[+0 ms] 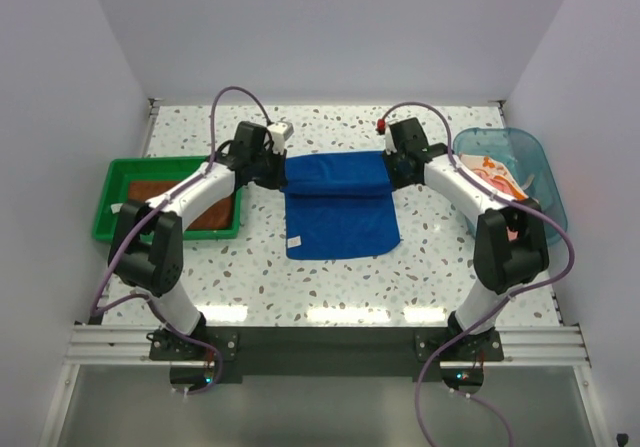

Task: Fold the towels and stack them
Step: Move the towel to the center of the board

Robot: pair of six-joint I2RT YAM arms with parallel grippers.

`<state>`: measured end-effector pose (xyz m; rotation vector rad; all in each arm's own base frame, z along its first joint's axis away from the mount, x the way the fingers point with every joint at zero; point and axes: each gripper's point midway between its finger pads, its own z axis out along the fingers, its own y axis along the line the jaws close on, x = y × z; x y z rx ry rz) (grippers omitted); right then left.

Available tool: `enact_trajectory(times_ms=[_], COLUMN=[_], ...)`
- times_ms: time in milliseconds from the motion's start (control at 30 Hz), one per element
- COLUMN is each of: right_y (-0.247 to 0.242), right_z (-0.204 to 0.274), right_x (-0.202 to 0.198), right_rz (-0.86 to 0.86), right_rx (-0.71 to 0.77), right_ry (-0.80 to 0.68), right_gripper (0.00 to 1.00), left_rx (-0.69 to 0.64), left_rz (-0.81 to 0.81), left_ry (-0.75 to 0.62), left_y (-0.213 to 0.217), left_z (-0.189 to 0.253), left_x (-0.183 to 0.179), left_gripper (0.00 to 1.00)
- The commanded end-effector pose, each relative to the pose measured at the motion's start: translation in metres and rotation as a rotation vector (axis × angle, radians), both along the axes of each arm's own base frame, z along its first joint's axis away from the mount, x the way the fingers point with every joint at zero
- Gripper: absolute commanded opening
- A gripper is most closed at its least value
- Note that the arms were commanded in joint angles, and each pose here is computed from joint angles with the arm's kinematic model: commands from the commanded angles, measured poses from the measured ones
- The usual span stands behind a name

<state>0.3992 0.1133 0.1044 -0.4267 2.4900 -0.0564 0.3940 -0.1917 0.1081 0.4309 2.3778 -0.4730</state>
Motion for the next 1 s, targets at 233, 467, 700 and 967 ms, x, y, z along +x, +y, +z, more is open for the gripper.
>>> enact_trajectory(times_ms=[233, 467, 700, 967], right_y=[-0.016, -0.019, -0.027, -0.019], right_z=[0.064, 0.08, 0.036, -0.026], right_x=[0.015, 0.006, -0.038, -0.082], right_rz=[-0.112, -0.113, -0.132, -0.166], right_rx=[-0.024, -0.013, -0.011, 0.066], right_ry=[-0.109, -0.13, 0.004, 0.158], right_gripper=[0.0, 0.0, 0.0, 0.0], left_rx=[0.082, 0.135, 0.163, 0.167], left_rz=[0.025, -0.035, -0.065, 0.02], left_ry=[-0.111, -0.14, -0.019, 0.101], left_y=[0.015, 0.006, -0.002, 0.017], left_z=[0.052, 0.069, 0.018, -0.041], left_x=[0.023, 0.015, -0.032, -0.073], left_gripper=[0.01, 0.01, 0.03, 0.02])
